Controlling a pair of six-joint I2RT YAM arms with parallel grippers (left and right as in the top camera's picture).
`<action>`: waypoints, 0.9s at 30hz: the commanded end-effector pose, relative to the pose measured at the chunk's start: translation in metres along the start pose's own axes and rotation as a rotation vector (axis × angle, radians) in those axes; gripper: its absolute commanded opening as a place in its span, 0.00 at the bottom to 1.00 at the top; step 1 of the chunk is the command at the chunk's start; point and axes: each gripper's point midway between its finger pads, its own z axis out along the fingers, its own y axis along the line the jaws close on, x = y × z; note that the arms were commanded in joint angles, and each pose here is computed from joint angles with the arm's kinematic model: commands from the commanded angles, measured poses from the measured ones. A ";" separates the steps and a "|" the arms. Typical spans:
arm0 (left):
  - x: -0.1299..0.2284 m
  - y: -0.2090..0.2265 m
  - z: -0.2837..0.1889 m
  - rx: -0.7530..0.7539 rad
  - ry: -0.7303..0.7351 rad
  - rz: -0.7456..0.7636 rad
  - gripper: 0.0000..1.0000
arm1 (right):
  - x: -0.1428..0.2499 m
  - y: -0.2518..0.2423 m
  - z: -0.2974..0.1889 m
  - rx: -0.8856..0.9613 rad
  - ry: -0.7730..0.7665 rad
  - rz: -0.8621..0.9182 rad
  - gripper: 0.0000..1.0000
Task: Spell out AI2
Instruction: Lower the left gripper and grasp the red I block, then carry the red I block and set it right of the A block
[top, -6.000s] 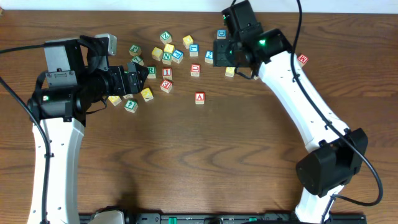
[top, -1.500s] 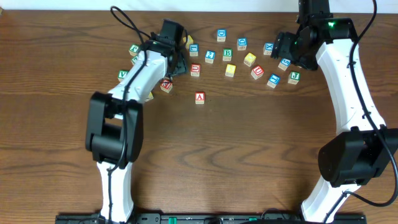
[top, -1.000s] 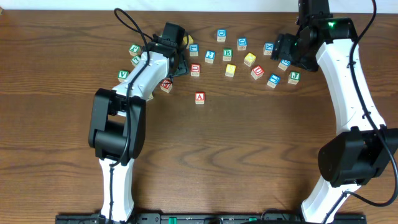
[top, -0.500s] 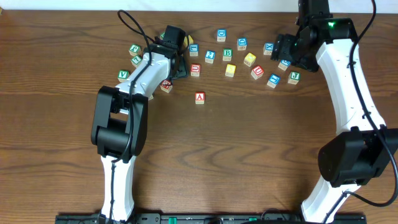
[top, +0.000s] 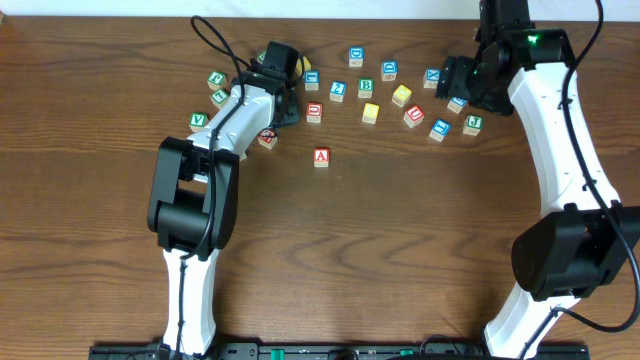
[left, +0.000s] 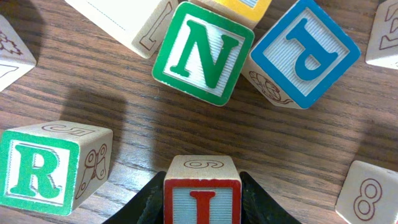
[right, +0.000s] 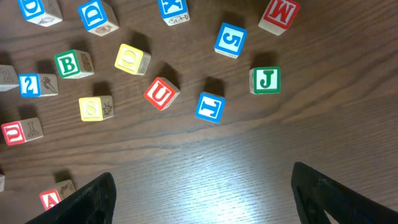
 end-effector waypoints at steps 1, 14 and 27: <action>-0.001 0.002 0.002 -0.013 -0.004 -0.002 0.34 | -0.003 0.003 -0.011 -0.014 -0.020 -0.016 0.85; -0.027 0.000 -0.064 0.033 -0.095 0.014 0.34 | -0.001 0.002 -0.010 -0.010 -0.012 -0.016 0.85; 0.035 -0.065 -0.121 0.215 0.052 0.150 0.34 | 0.001 0.000 -0.010 0.000 -0.005 -0.025 0.86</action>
